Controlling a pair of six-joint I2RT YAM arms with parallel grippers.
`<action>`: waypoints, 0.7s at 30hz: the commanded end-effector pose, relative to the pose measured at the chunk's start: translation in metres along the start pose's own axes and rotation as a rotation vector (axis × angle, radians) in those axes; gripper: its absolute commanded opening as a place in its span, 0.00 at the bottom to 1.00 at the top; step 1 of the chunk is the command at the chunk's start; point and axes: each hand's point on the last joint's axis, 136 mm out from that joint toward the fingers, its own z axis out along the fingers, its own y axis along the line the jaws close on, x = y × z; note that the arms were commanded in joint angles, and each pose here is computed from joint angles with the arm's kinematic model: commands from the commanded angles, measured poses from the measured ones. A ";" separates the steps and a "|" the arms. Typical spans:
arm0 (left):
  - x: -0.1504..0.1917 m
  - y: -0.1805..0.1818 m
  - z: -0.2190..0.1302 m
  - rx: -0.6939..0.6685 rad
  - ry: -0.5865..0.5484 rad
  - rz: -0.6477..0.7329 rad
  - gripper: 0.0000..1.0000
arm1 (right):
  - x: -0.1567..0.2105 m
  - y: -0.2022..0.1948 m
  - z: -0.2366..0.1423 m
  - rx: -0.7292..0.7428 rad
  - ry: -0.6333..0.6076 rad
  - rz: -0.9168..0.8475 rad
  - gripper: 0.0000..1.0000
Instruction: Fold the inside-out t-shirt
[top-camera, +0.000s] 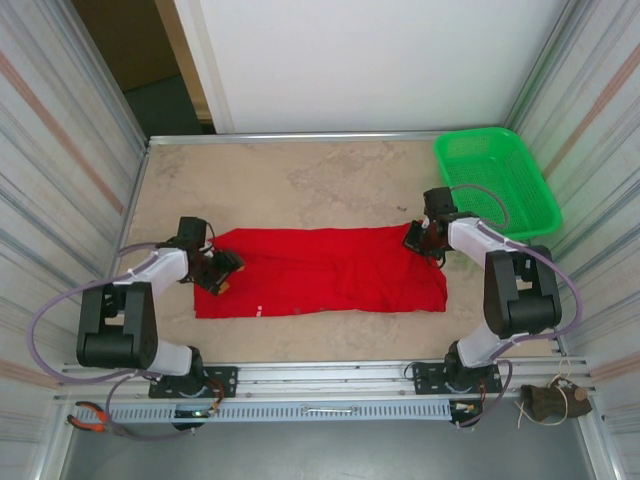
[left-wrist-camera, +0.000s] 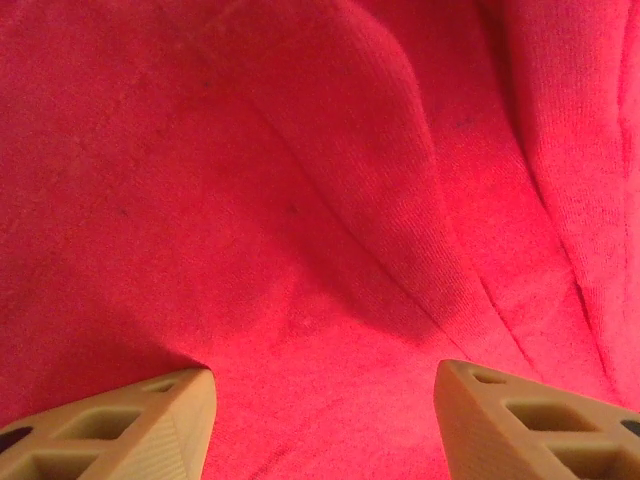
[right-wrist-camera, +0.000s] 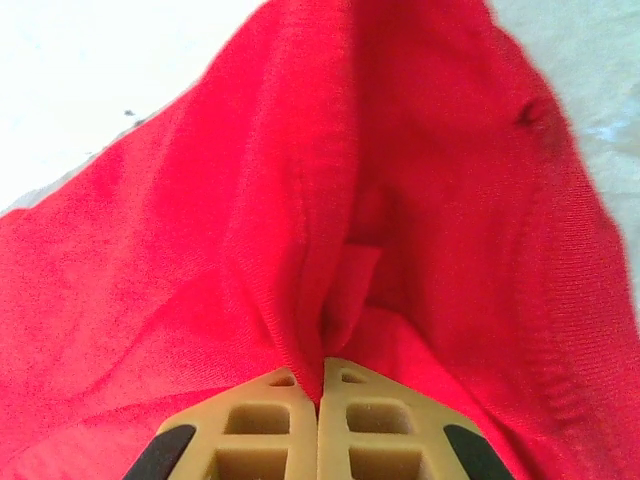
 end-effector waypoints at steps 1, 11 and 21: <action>0.001 0.021 0.010 -0.094 -0.005 -0.057 0.61 | -0.026 -0.010 -0.006 0.041 -0.035 0.003 0.00; 0.000 0.025 0.011 -0.118 -0.009 -0.055 0.61 | -0.046 -0.002 -0.029 0.056 -0.068 -0.018 0.54; -0.002 0.021 0.004 -0.106 -0.025 -0.039 0.61 | 0.093 -0.008 -0.057 0.029 0.054 -0.026 0.38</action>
